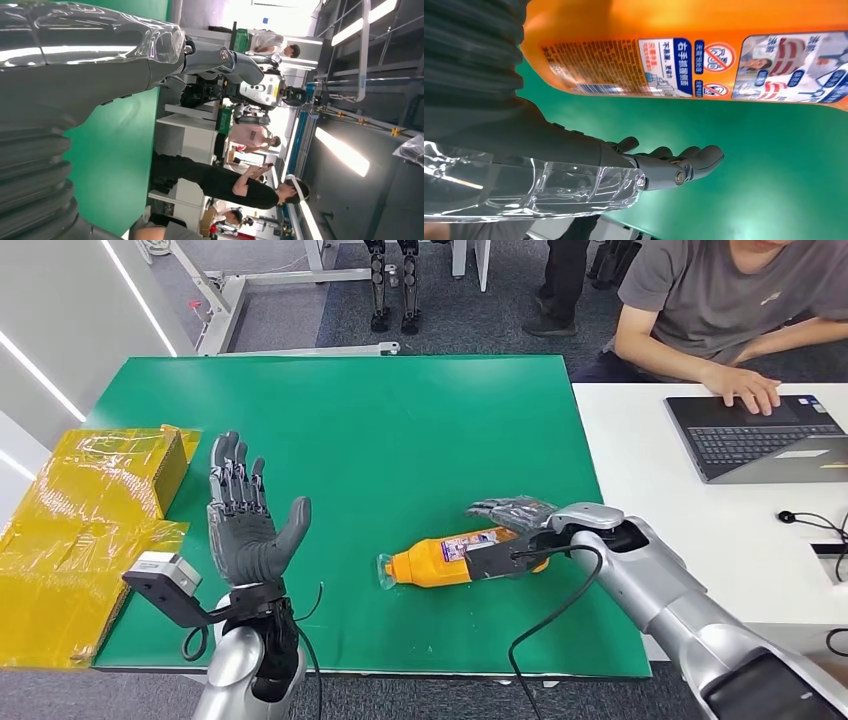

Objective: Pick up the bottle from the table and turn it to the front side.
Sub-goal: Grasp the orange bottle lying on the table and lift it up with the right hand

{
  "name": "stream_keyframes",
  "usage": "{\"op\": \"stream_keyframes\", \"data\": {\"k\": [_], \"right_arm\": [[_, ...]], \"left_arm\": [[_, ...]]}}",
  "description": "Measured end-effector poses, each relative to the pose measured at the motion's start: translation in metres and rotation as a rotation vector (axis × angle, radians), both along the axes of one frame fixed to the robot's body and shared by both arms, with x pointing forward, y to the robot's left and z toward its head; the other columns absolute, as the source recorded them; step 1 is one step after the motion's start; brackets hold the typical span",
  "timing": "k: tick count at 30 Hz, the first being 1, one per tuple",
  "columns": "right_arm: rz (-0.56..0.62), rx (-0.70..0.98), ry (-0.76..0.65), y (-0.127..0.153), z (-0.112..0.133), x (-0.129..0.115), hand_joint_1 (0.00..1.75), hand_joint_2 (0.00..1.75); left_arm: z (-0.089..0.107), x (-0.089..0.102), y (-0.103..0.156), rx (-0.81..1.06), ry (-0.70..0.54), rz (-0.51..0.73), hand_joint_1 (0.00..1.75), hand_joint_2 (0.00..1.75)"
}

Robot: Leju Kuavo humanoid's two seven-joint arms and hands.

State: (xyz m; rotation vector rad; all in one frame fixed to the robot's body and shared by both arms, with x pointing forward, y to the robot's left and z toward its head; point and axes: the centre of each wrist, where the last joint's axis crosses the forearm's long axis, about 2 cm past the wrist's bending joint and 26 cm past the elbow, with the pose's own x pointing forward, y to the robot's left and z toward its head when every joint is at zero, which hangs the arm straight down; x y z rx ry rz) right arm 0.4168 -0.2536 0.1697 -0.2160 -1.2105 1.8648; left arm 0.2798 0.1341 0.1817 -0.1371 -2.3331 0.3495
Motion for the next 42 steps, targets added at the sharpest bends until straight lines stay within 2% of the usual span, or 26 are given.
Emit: {"op": "stream_keyframes", "data": {"k": [15,27,41,42], "right_arm": [[0.012,-0.013,0.068,0.020,-0.001,0.009,0.00,1.75],[-0.039,-0.130,0.188,0.011,-0.016,0.010,0.00,1.75],[-0.057,-0.240,0.182,0.014,-0.013,0.017,0.00,1.75],[-0.057,-0.246,0.176,0.015,-0.012,0.018,0.44,1.75]], "left_arm": [[0.000,0.003,-0.004,0.000,0.004,-0.014,0.00,1.75],[0.002,0.009,-0.005,-0.023,0.018,0.004,0.00,1.75],[0.001,0.009,-0.005,-0.024,0.027,0.029,0.00,1.75],[0.001,0.009,-0.004,-0.023,0.027,0.031,0.00,1.75]]}}
